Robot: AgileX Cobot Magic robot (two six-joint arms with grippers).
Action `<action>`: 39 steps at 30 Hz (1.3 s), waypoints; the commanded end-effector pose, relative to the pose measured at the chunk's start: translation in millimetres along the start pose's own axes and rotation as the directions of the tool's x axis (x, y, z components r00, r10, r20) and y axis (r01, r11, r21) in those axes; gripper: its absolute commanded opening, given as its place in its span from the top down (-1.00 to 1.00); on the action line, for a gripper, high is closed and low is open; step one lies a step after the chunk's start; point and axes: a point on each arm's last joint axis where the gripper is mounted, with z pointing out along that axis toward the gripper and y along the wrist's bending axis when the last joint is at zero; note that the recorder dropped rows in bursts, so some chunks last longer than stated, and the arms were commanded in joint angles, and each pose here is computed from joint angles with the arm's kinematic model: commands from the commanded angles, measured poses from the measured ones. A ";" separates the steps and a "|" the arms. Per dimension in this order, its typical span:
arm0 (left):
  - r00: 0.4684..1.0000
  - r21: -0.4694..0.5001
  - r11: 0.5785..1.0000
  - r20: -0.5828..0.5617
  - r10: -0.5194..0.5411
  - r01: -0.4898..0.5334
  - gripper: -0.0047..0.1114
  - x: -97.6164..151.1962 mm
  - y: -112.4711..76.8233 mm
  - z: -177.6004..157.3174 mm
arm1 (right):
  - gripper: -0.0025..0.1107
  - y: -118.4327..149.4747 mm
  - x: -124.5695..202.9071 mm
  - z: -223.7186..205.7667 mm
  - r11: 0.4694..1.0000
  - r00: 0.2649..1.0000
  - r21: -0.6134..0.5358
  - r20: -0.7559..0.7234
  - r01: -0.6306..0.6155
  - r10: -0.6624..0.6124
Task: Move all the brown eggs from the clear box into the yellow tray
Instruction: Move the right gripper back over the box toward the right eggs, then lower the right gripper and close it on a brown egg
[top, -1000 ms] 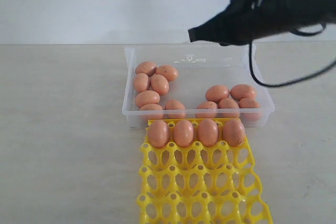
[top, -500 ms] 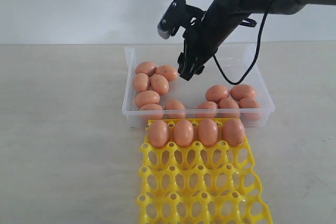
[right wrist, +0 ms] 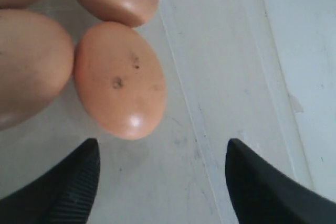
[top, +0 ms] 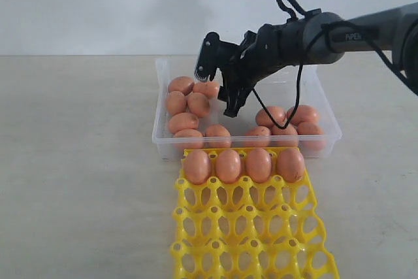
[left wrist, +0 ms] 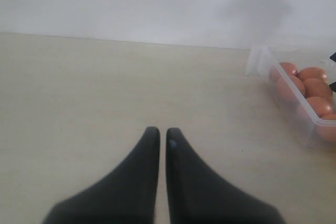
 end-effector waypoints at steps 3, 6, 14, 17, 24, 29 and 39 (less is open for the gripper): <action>1.000 0.001 1.000 0.011 0.008 -0.008 0.85 0.1 0.1 0.2 | -0.11 -1.0 -0.4 0.7 1.000 1.000 -0.002 0.004 -0.008 0.008; 1.000 0.001 1.000 0.011 0.008 -0.008 0.85 0.1 0.1 0.2 | -0.11 1.3 -1.4 0.7 1.000 1.000 -0.027 0.015 -0.004 0.005; 1.000 0.001 1.000 0.011 0.008 -0.008 0.85 0.1 0.1 0.2 | -0.11 2.2 -8.2 -6.1 0.981 0.983 -0.084 0.045 -0.173 0.177; 1.000 0.001 1.000 0.011 0.008 -0.008 0.85 0.1 0.1 0.2 | -0.11 -6.1 -16.4 -28.3 0.955 0.961 -0.116 0.020 -0.273 0.277; 1.000 0.001 1.000 0.011 0.008 -0.008 0.85 0.1 0.1 0.2 | -0.11 -26.0 -18.4 -96.6 0.941 0.934 -0.110 -0.205 -0.320 0.294; 1.000 0.001 1.000 0.011 0.008 -0.008 0.85 0.1 0.1 0.2 | -0.11 -33.7 -4.7 -112.2 0.982 0.920 -0.074 -0.366 -0.175 0.136; 1.000 0.001 1.000 0.011 0.008 -0.008 0.85 0.1 0.1 0.2 | 0.05 -6.2 13.6 -103.4 0.927 0.828 -0.255 -0.552 -0.274 0.093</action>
